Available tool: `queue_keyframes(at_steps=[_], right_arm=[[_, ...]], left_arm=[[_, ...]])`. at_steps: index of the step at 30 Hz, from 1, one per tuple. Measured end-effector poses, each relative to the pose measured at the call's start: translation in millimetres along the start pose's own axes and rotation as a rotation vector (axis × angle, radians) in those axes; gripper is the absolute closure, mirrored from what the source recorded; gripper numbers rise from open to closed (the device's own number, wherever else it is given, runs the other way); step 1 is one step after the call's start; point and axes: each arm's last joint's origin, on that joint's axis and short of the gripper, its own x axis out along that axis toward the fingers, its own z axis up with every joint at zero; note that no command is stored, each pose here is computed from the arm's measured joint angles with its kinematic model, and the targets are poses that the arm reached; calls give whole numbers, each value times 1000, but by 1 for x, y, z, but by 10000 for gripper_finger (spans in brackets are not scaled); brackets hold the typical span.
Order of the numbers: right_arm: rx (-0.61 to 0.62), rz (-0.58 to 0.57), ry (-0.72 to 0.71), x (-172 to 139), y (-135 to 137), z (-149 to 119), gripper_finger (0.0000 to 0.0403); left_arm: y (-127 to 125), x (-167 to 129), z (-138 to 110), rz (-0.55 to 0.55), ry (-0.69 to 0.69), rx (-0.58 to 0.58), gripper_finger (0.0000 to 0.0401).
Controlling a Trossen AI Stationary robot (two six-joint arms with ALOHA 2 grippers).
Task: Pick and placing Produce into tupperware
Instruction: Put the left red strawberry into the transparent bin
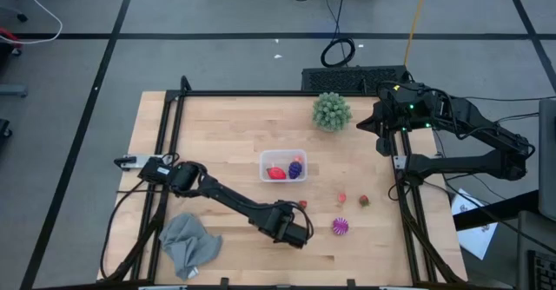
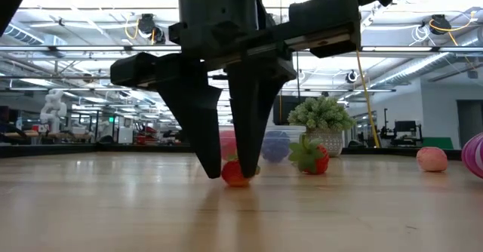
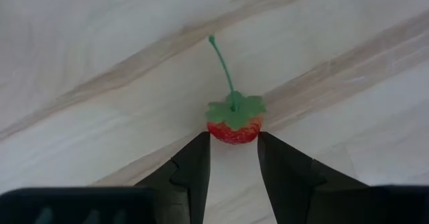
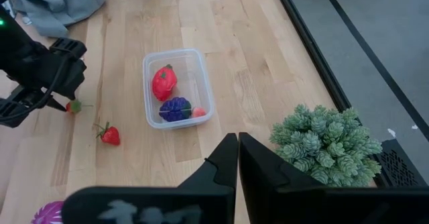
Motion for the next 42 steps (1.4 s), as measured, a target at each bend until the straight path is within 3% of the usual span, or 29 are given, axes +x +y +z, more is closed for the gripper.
queue_keyframes(at_steps=[14, 36, 42], right_arm=[[3, 0, 0, 0, 0, 0, 399], [26, 0, 0, 0, 0, 0, 399], [29, 0, 0, 0, 0, 0, 399]], left_arm=[[-1, 0, 12, -25, 14, 22, 272], [-2, 0, 10, -34, 41, 46, 272], [-2, 0, 8, -41, 101, 54, 272]])
